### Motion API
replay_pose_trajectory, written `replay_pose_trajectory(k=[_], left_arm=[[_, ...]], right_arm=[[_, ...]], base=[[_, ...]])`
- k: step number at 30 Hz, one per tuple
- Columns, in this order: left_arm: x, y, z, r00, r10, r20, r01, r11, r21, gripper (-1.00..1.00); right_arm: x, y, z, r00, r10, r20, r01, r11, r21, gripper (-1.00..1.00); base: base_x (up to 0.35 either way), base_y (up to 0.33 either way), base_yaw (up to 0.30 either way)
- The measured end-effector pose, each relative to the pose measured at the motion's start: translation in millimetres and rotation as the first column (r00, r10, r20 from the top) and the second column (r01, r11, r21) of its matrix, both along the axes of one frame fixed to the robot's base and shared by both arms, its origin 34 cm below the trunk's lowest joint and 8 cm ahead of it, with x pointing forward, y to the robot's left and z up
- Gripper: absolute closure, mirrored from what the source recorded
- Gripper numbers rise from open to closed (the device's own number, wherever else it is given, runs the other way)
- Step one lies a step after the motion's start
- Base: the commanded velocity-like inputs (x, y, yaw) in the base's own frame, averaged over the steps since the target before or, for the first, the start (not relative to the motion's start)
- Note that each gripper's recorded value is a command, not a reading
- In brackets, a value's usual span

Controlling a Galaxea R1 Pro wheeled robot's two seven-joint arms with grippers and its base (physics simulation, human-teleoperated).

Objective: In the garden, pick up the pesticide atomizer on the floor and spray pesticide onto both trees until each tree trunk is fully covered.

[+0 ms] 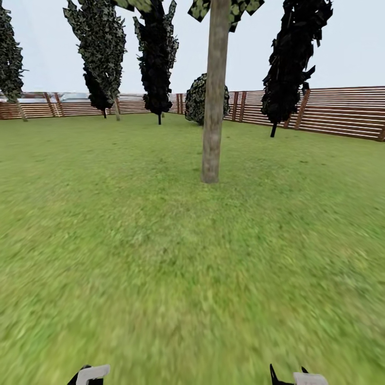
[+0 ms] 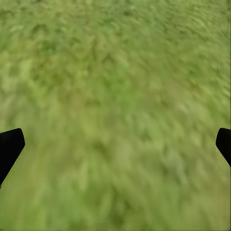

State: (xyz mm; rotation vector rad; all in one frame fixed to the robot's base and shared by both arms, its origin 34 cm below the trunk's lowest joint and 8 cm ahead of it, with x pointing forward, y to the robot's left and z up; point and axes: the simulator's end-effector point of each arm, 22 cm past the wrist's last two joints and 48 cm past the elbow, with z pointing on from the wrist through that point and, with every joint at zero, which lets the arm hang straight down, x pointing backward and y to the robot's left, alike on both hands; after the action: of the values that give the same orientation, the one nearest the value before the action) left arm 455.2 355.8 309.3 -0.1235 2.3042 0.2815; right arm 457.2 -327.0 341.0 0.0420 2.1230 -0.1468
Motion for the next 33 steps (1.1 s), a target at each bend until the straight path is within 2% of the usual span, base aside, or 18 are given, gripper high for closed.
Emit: replay_pose_trajectory(k=[33], left_arm=[[0.0,-0.2,0.0,1.0,-0.001,0.0,0.001,1.0,0.001,1.0]], right_arm=[[0.0,0.1,0.0,1.0,0.0,0.0,0.0,1.0,0.0,-1.0]], base=[[0.338,0.0,0.0]])
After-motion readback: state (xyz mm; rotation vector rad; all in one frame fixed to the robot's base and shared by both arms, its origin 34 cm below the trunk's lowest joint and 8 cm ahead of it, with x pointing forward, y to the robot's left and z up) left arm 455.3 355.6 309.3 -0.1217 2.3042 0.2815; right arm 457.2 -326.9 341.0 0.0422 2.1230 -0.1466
